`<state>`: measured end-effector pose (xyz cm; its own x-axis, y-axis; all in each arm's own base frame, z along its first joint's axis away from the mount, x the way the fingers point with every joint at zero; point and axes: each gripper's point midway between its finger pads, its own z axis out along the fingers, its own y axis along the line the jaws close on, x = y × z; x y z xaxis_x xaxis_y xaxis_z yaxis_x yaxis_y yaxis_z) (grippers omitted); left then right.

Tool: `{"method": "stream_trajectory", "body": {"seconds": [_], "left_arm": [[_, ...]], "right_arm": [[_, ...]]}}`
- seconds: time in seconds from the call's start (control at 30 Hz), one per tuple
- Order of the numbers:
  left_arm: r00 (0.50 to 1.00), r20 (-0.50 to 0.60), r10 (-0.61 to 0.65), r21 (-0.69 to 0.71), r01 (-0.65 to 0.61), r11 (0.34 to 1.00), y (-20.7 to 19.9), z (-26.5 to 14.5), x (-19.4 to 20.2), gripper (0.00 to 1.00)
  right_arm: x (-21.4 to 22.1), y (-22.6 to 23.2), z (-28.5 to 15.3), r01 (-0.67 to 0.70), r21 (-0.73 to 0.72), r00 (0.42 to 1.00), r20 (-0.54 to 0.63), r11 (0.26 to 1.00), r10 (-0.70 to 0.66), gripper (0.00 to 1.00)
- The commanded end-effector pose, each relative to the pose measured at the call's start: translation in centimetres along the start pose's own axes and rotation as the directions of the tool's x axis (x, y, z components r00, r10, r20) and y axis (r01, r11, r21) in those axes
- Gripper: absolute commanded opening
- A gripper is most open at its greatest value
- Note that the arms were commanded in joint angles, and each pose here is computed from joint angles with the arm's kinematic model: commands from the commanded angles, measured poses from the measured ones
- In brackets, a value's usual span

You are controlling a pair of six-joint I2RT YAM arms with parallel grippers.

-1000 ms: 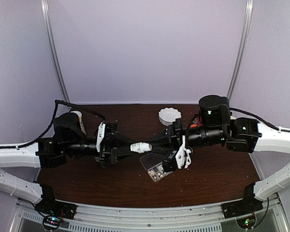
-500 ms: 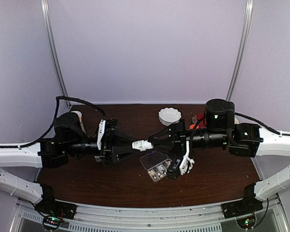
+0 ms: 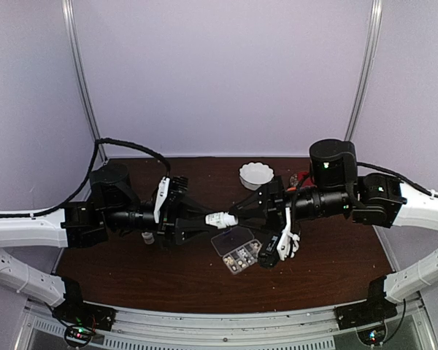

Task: Sort the pills into containers
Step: Unscrew the lid of the pill bottle.

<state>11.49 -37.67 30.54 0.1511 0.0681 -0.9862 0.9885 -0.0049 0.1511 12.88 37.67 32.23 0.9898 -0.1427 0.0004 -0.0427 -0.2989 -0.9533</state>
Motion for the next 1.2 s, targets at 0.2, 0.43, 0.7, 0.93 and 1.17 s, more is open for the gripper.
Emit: {"method": "stream_trajectory", "body": {"seconds": [0.2, 0.43, 0.7, 0.93, 1.17], "left_arm": [[0.977, -0.209, -0.040, 0.093, 0.061, 0.994, -1.0, 0.6, 3.5, 0.00], [0.969, -0.239, -0.068, 0.105, 0.096, 0.990, -1.1, 1.1, 4.1, 0.00], [0.970, -0.228, -0.085, 0.110, 0.112, 0.988, -1.0, 1.6, 4.1, 0.00], [0.980, -0.183, -0.077, 0.085, 0.094, 0.992, -0.7, 1.2, 3.0, 0.00], [0.991, -0.094, -0.093, 0.121, 0.104, 0.987, -1.7, 0.1, 1.7, 0.00]], "right_arm": [[0.2, 0.0, -1.2, -0.061, -0.102, 0.998, -0.009, 0.993, 0.061, 0.00], [0.6, -0.4, -0.9, -0.083, -0.078, 0.996, -0.021, 0.993, 0.082, 0.00], [0.8, -1.1, -0.6, -0.113, -0.038, 0.993, -0.025, 0.993, 0.112, 0.00], [1.4, 0.2, -0.7, -0.057, -0.070, 0.996, -0.068, 0.996, 0.052, 0.00], [2.9, -0.8, -1.4, 0.097, 0.019, 0.982, -0.165, 0.995, -0.093, 0.00]]}}
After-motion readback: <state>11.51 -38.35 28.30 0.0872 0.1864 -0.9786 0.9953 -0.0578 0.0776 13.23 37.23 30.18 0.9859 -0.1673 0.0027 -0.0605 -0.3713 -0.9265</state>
